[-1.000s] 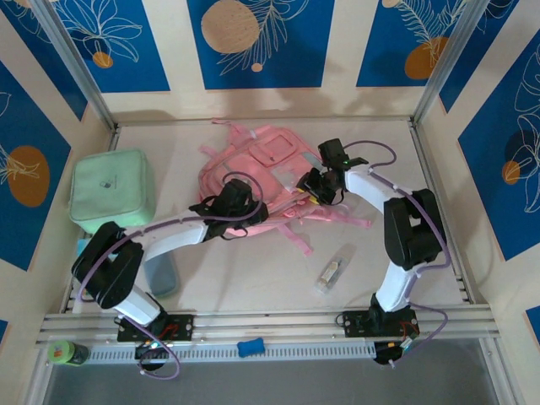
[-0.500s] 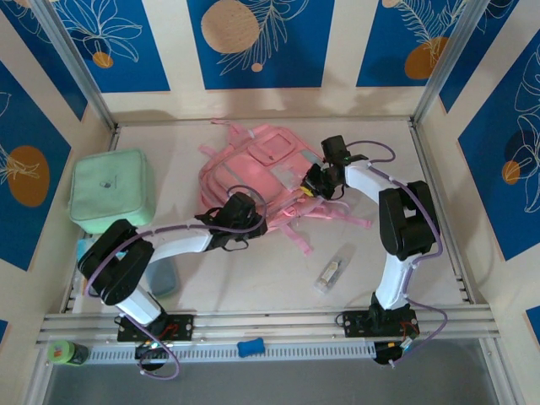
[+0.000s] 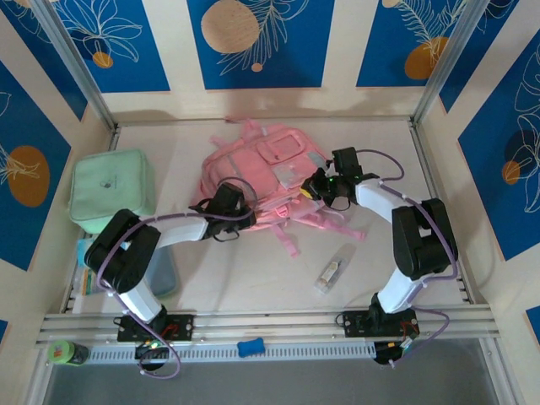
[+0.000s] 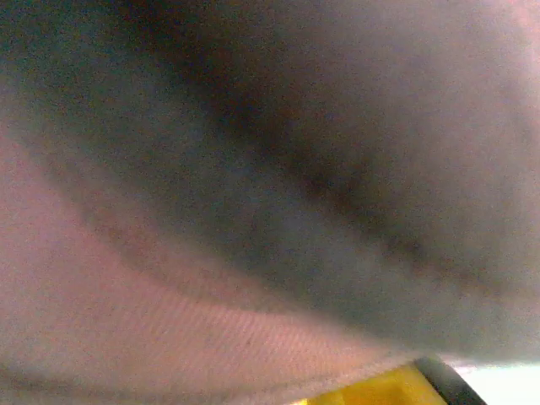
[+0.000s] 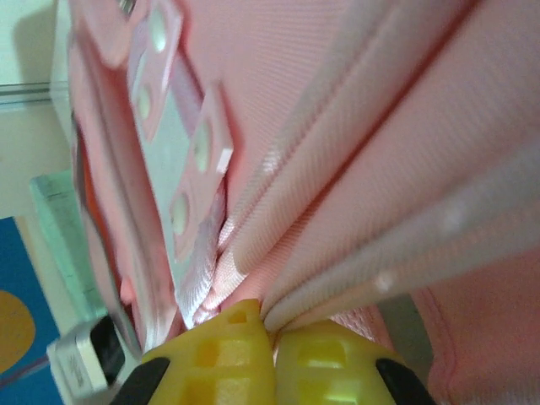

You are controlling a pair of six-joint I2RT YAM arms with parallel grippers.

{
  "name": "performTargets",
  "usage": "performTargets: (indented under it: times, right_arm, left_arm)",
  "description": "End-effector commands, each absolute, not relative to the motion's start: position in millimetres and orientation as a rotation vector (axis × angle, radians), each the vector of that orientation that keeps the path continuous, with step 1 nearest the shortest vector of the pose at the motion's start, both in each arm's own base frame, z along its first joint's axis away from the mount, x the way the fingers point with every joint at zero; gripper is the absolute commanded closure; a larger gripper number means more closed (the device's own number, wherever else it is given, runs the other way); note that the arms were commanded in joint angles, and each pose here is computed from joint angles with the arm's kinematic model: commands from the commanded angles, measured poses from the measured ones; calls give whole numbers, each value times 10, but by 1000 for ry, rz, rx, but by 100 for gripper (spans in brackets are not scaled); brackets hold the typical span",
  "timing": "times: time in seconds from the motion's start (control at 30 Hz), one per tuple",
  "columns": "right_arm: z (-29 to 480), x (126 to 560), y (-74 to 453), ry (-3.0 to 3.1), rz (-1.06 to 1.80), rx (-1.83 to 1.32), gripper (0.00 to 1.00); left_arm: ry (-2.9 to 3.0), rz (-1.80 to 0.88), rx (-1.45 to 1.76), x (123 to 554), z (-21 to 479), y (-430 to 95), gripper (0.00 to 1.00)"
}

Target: Pack the student bag

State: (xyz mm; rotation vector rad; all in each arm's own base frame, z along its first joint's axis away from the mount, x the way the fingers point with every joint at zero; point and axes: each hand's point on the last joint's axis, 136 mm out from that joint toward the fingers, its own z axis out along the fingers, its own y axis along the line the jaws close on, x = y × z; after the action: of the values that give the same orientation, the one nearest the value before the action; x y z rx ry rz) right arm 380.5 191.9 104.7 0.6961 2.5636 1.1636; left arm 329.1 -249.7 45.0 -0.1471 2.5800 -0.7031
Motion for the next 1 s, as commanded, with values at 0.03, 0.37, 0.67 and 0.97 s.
performTargets:
  times: [0.03,0.37,0.67,0.97]
  right_arm:
    - [1486,3688,2092,2450,1347,615,100]
    - [1402,3598,2117,2362,1424,814,100]
    - [1512,3553,2229,2363,1421,800,100]
    - [1479,3517,2235,2373,1395,808,100]
  left_arm:
    - [2537,-637,-145,3592,583,-2256,77]
    - [2443,-630,-131,3158,1304,-2223,53]
    - [2465,-694,110,2863,1457,-3221,53]
    - [2513,-573,126,3072,1250,-3621,60]
